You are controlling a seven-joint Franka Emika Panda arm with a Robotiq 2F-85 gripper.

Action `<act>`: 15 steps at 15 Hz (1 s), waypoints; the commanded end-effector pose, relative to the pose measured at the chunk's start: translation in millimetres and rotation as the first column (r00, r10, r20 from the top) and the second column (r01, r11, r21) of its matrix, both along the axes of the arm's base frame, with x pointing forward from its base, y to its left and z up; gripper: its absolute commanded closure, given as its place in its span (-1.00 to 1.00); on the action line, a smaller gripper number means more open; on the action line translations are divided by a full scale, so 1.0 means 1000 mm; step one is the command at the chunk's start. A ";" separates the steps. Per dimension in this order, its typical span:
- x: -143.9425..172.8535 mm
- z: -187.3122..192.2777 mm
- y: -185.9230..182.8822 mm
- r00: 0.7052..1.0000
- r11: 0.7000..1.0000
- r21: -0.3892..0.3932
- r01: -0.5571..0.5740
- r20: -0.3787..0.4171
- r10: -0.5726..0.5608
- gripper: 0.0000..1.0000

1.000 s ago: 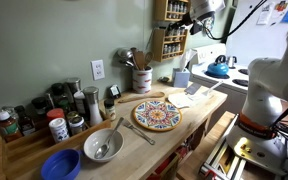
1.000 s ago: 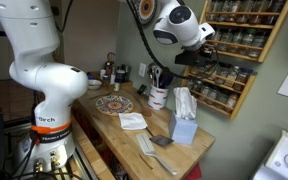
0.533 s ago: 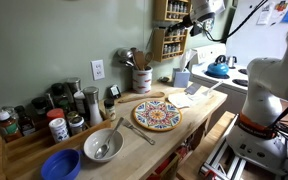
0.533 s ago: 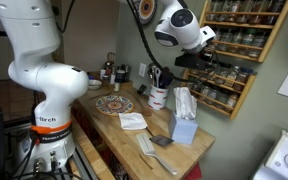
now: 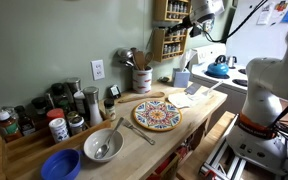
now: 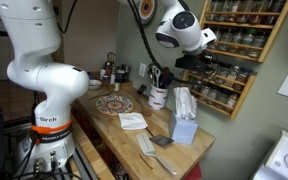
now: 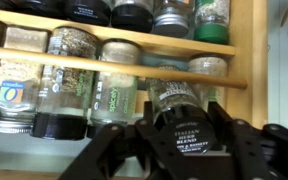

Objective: Remove the spice bottle from the shelf

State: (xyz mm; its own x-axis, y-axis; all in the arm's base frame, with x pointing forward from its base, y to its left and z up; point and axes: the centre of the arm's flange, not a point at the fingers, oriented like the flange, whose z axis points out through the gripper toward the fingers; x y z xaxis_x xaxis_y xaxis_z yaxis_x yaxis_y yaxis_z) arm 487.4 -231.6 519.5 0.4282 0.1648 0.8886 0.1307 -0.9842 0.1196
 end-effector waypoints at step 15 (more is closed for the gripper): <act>0.011 -0.006 0.005 0.999 1.000 0.014 0.000 -0.039 0.000 -0.95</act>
